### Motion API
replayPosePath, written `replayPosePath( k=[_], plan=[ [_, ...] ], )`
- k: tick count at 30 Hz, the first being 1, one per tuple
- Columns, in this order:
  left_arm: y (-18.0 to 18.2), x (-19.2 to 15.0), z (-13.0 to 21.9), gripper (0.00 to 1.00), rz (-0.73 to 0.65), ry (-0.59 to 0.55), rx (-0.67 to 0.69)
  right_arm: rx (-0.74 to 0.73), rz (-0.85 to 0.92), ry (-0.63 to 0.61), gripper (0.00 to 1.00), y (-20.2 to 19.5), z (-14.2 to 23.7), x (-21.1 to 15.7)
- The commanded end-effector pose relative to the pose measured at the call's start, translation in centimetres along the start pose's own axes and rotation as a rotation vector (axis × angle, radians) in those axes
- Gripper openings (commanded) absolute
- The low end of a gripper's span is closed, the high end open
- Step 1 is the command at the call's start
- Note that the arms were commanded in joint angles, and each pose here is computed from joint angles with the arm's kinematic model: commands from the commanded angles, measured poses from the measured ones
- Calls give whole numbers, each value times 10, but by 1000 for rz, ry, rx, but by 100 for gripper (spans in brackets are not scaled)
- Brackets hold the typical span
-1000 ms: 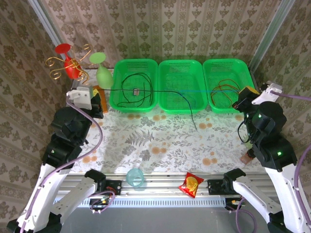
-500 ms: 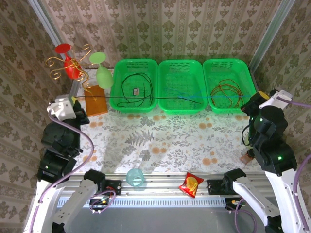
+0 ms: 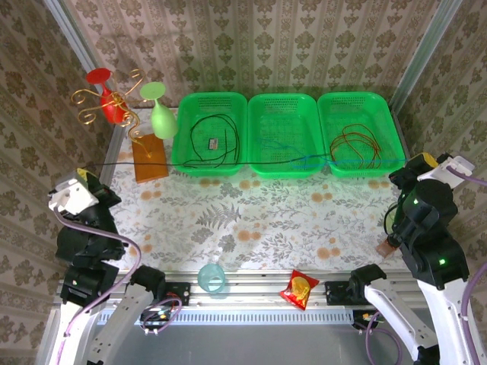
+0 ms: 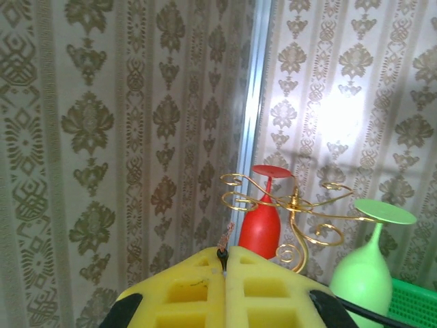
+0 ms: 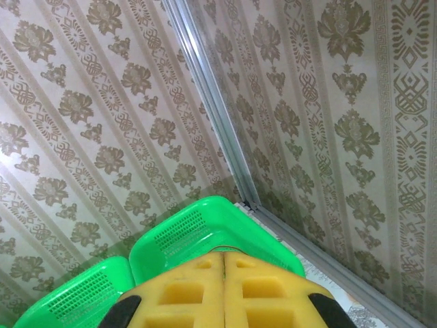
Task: Untangle the cables
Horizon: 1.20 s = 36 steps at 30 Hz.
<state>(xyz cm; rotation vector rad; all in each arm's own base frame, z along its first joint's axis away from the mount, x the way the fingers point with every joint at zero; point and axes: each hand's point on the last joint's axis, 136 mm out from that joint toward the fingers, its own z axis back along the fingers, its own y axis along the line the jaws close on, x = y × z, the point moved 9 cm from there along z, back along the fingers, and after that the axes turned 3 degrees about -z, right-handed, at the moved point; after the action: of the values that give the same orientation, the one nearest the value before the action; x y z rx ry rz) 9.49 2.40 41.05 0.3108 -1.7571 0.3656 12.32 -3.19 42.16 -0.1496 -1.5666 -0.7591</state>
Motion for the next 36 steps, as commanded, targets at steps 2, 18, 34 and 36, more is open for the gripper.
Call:
replayPosePath(
  k=[2, 18, 34, 36],
  plan=[
    [11, 6, 3, 0, 10, -41, 90, -62, -1, -52, 0, -6, 1, 5],
    [20, 13, 8, 0, -40, -82, 154, -117, 33, -82, 0, -14, 2, 4],
    [30, 14, 13, 0, -63, -104, 223, -256, 17, -140, 0, -34, 7, -3],
    [29, 12, 13, 0, -52, -94, 215, -248, 17, -132, 0, -34, 7, -4]
  ],
)
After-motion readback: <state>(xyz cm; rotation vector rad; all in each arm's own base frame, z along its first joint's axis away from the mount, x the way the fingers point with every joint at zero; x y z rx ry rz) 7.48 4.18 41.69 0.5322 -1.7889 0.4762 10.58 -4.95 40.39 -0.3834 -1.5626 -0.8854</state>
